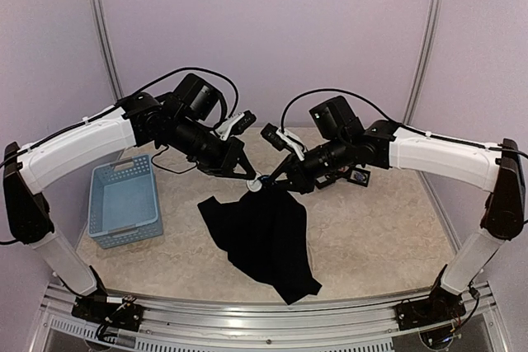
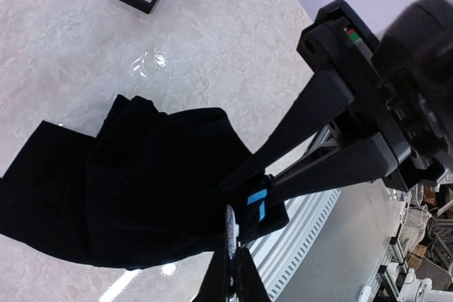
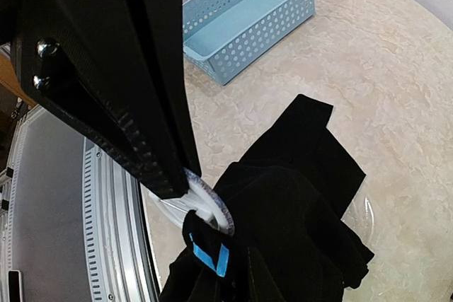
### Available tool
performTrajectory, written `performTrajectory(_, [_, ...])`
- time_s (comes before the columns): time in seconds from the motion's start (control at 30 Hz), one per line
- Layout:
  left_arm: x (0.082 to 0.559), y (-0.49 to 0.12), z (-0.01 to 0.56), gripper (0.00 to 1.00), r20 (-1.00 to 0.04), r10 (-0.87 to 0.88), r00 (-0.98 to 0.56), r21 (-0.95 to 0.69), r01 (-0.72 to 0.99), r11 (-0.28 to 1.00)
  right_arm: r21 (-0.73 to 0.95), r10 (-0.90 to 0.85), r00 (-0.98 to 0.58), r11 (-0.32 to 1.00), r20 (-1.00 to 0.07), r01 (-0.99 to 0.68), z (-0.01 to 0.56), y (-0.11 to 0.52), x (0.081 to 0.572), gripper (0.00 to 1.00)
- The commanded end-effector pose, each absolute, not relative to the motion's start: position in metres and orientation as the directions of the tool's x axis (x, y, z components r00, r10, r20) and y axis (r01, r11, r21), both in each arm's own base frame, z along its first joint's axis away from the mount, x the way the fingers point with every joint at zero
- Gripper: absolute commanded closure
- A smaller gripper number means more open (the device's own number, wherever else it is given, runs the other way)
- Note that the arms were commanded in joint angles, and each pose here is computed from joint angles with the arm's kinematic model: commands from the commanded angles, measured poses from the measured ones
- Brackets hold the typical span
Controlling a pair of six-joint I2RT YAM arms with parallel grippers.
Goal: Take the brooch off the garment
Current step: Pass from the left arm to the right
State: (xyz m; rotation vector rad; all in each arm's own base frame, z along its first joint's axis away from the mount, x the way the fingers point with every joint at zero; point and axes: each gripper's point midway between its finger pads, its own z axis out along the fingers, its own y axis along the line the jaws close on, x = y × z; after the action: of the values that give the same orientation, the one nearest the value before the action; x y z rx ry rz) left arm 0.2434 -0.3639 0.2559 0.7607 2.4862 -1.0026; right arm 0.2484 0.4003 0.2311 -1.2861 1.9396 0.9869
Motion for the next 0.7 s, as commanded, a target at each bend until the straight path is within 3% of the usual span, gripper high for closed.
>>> performTrajectory(0.0, [0.225, -0.366, 0.250, 1.00, -0.456, 0.415, -0.787, -0.535, 0.615, 0.579, 0.270, -0.442, -0.350, 0.234, -0.826, -0.934, 0.249, 0.387, 0.254, 0.96])
performTrajectory(0.27, [0.225, -0.370, 0.266, 1.00, -0.500, 0.391, -0.773, -0.571, 0.634, 0.522, 0.355, -0.414, -0.360, 0.092, -0.836, -0.930, 0.272, 0.374, 0.231, 0.52])
performTrajectory(0.47, [0.217, -0.375, 0.275, 1.00, -0.513, 0.413, -0.753, -0.597, 0.658, 0.459, 0.392, -0.355, -0.386, 0.056, -0.852, -0.918, 0.298, 0.364, 0.224, 0.43])
performTrajectory(0.67, [0.216, -0.388, 0.285, 1.00, -0.512, 0.438, -0.739, -0.615, 0.671, 0.414, 0.466, -0.390, -0.433, 0.009, -0.813, -0.885, 0.285, 0.374, 0.224, 0.48])
